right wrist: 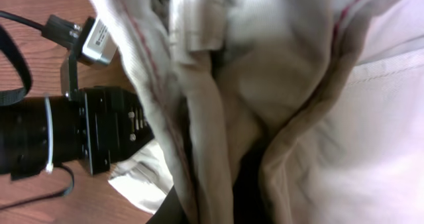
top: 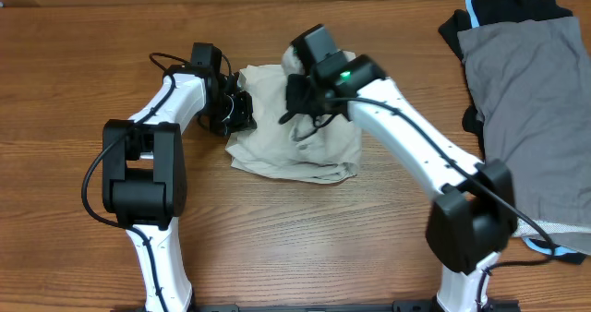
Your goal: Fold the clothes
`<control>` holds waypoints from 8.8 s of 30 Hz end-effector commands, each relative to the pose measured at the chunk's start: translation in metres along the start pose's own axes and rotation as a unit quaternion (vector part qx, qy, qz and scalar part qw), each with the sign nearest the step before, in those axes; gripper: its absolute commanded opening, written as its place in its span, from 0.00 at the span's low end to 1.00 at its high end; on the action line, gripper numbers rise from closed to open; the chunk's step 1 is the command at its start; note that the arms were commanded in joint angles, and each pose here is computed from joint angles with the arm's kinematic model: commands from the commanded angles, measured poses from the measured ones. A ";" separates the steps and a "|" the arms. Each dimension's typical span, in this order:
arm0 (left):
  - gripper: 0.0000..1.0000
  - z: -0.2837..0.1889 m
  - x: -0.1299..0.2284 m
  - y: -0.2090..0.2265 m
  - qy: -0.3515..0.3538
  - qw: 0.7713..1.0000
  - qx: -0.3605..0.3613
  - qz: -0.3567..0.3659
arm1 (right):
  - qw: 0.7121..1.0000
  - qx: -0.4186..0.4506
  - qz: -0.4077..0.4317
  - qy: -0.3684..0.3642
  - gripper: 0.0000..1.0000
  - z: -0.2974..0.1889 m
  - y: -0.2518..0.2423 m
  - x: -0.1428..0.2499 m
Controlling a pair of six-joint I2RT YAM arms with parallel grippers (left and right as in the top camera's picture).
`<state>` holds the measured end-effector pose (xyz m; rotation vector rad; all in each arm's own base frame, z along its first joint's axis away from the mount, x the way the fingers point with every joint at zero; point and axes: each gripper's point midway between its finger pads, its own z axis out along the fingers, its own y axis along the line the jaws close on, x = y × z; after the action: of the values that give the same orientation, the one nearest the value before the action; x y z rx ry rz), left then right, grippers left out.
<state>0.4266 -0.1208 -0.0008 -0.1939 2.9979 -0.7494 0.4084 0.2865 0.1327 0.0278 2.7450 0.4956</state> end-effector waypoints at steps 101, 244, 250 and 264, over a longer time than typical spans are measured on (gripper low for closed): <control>0.04 -0.028 -0.020 0.070 -0.190 0.950 -0.158 -0.190 | 0.983 0.078 0.166 -0.010 1.00 -0.085 -0.215 -0.062; 1.00 -0.344 0.036 0.104 -0.437 0.871 -0.162 -0.158 | 0.883 0.010 -0.122 -0.453 1.00 -0.290 -0.158 0.029; 1.00 -0.344 0.035 0.104 -0.437 0.871 -0.162 -0.158 | 0.853 -0.007 -0.137 -0.503 1.00 -0.244 -0.176 0.069; 1.00 -0.344 0.035 0.104 -0.437 0.871 -0.162 -0.158 | 0.831 -0.005 -0.140 -0.539 1.00 -0.185 -0.205 0.110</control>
<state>0.3535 0.1264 0.2544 -0.8311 2.1749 -0.0847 0.2499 0.0433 0.1919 -0.0869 1.6015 0.2814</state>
